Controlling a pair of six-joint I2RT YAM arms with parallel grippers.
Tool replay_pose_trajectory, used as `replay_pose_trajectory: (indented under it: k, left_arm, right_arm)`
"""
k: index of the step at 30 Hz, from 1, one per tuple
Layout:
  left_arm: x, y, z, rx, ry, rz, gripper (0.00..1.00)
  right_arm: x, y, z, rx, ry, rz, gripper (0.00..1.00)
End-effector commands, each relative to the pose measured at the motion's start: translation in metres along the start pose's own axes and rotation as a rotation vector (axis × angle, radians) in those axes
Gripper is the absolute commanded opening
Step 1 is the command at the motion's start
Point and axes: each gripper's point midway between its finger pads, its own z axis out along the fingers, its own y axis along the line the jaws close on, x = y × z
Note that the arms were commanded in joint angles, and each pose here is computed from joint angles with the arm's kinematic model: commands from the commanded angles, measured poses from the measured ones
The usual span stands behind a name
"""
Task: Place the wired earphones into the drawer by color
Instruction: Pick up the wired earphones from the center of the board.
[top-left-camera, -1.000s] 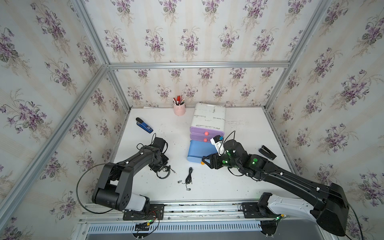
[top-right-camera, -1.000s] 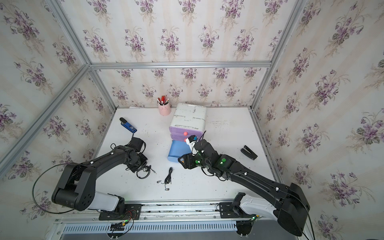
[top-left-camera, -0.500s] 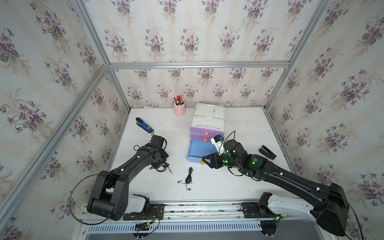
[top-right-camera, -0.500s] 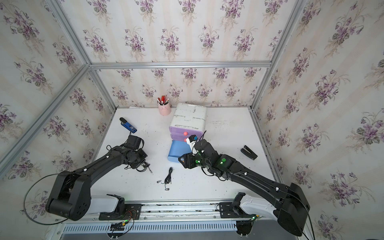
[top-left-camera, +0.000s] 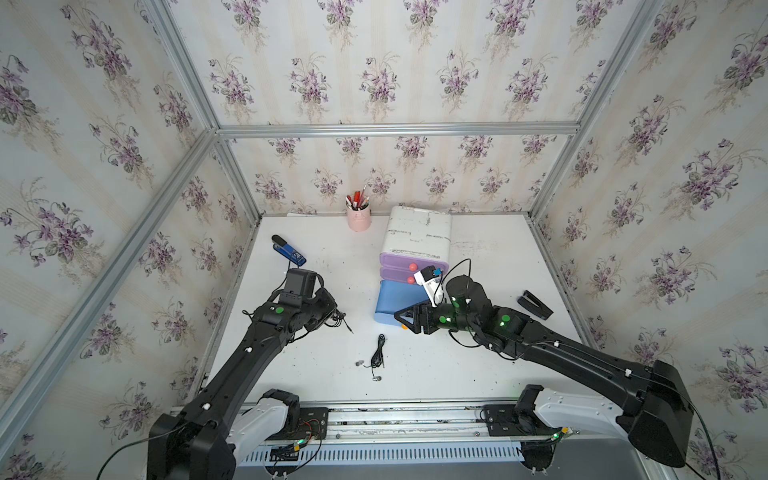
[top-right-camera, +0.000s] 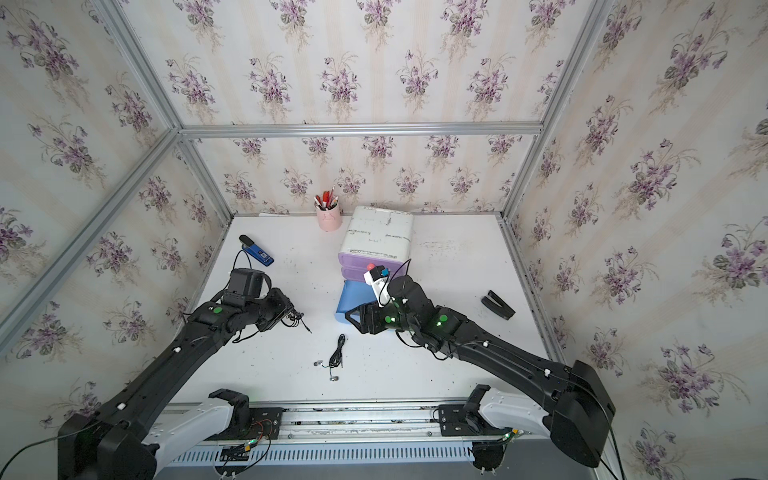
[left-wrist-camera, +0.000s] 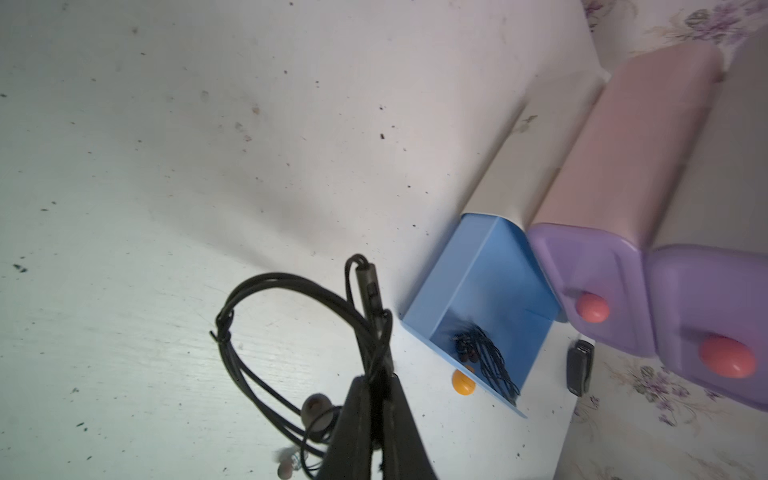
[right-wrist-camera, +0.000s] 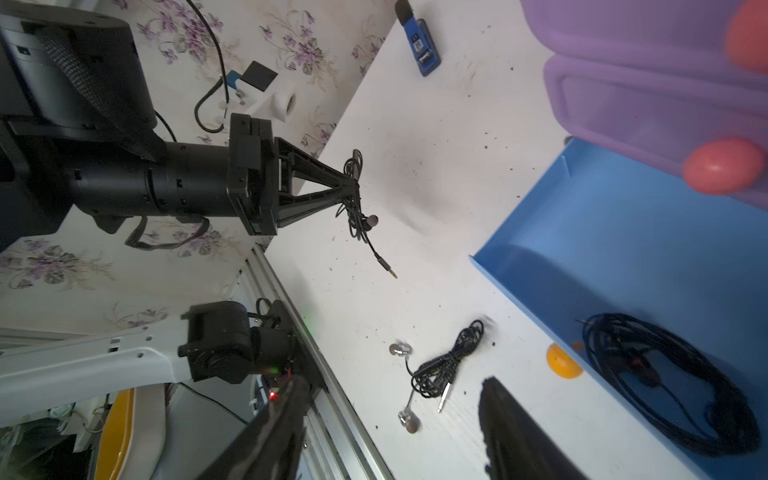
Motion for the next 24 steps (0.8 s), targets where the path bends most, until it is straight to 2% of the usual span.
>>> replay_pose_trajectory:
  k: [1,9,17,24]
  left_arm:
    - [0.011,-0.019,-0.013,0.084,0.042,-0.007,0.1]
    - [0.032,-0.058,-0.028,0.17,0.081,0.048,0.11]
    - [0.046,-0.078,-0.028,0.192,0.101,0.089,0.11]
    - [0.053,-0.081,-0.027,0.188,0.11,0.104,0.12]
  right_arm:
    - [-0.011,0.03,0.005,-0.141,-0.029,-0.071,0.69]
    - [-0.002,0.058,0.04,-0.173,0.056,-0.209,0.69]
    - [-0.001,0.058,0.06,-0.162,0.079,-0.225,0.68]
    - [0.004,0.045,0.07,-0.117,0.1,-0.226,0.62]
